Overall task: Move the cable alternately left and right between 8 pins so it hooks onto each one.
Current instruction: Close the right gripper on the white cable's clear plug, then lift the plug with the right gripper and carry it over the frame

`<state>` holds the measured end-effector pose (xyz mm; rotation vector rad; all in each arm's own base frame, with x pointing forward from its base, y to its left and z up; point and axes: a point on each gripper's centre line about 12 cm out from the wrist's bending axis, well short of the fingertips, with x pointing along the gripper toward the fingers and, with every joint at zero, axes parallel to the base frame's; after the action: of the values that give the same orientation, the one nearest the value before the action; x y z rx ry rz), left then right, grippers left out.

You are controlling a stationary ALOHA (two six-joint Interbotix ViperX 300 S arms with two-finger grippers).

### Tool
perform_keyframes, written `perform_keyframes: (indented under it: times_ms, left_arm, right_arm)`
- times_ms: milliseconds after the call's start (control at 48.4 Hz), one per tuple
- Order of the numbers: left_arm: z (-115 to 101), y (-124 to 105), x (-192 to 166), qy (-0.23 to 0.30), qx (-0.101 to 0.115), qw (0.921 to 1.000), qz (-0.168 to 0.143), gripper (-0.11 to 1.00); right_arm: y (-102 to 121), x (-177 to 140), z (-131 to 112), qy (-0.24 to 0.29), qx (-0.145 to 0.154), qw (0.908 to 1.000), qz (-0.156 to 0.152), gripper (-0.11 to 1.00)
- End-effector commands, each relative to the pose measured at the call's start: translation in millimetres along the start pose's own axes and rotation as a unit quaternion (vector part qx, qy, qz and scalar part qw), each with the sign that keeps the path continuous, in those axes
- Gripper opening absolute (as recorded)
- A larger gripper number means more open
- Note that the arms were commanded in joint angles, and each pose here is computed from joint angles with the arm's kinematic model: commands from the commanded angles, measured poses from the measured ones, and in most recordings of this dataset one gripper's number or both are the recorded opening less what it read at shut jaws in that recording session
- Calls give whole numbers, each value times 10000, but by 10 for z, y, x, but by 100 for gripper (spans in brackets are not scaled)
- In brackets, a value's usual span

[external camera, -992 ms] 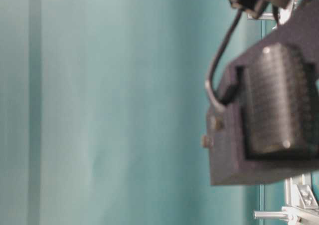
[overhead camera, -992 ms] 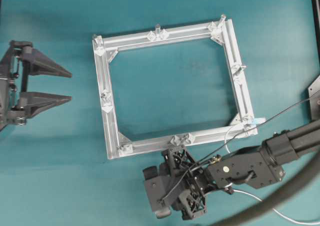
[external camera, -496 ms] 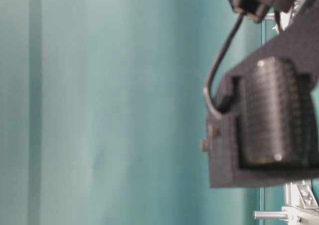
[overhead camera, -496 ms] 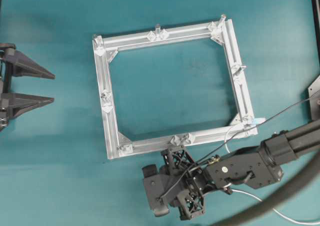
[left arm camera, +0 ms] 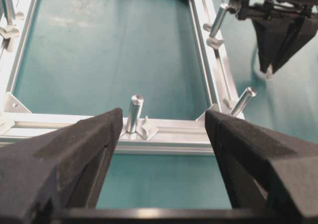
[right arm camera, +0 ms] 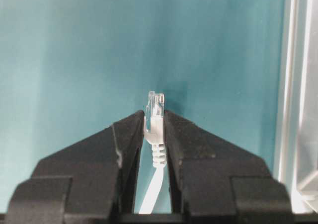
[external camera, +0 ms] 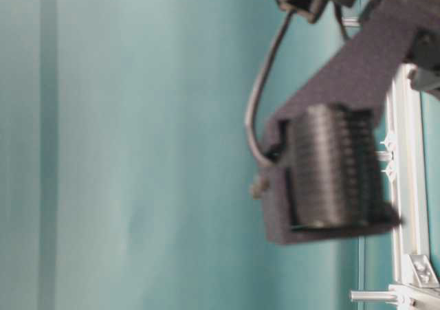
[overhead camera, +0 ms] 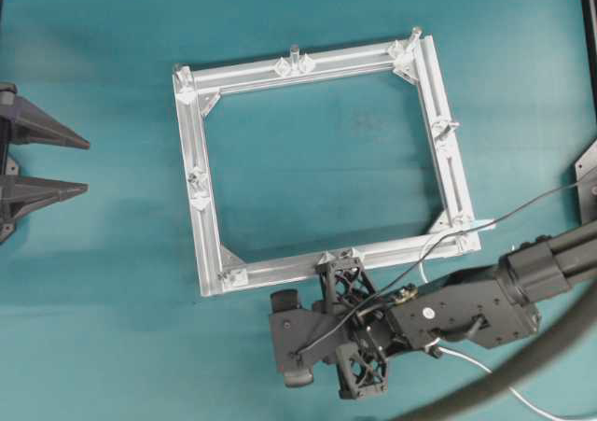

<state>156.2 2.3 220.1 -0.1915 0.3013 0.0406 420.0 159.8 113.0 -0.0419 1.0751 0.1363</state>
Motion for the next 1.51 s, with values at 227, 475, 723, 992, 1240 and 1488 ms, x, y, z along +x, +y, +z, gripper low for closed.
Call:
perform_keyframes:
  times_ms: [227, 475, 723, 992, 1240, 1488]
  left_arm:
    - [10, 4, -43, -154, 20, 9999, -9, 78]
    - [-67, 22, -79, -149, 62, 9999, 8, 78]
    - [-87, 34, -150, 11, 49, 10000, 63, 78]
    - [-90, 31, -202, -40, 37, 10000, 46, 78]
    - [-92, 16, -206, 0, -17, 10000, -4, 78]
    - [-103, -102, -212, 103, 116, 9990, -413, 78]
  right_arm:
    - [36, -813, 117, -147, 1014, 9943, -285, 14]
    - [58, -1137, -89, 11, 2058, 9698, -1309, 14]
    - [-275, -1044, -66, -302, 3327, 9249, -1816, 14]
    - [-704, -972, -88, -258, 3747, 9014, -2152, 14]
    - [-1139, -733, -29, -462, 3989, 8957, -1912, 14]
    - [-1429, -514, 188, -713, 3748, 9102, -1614, 14]
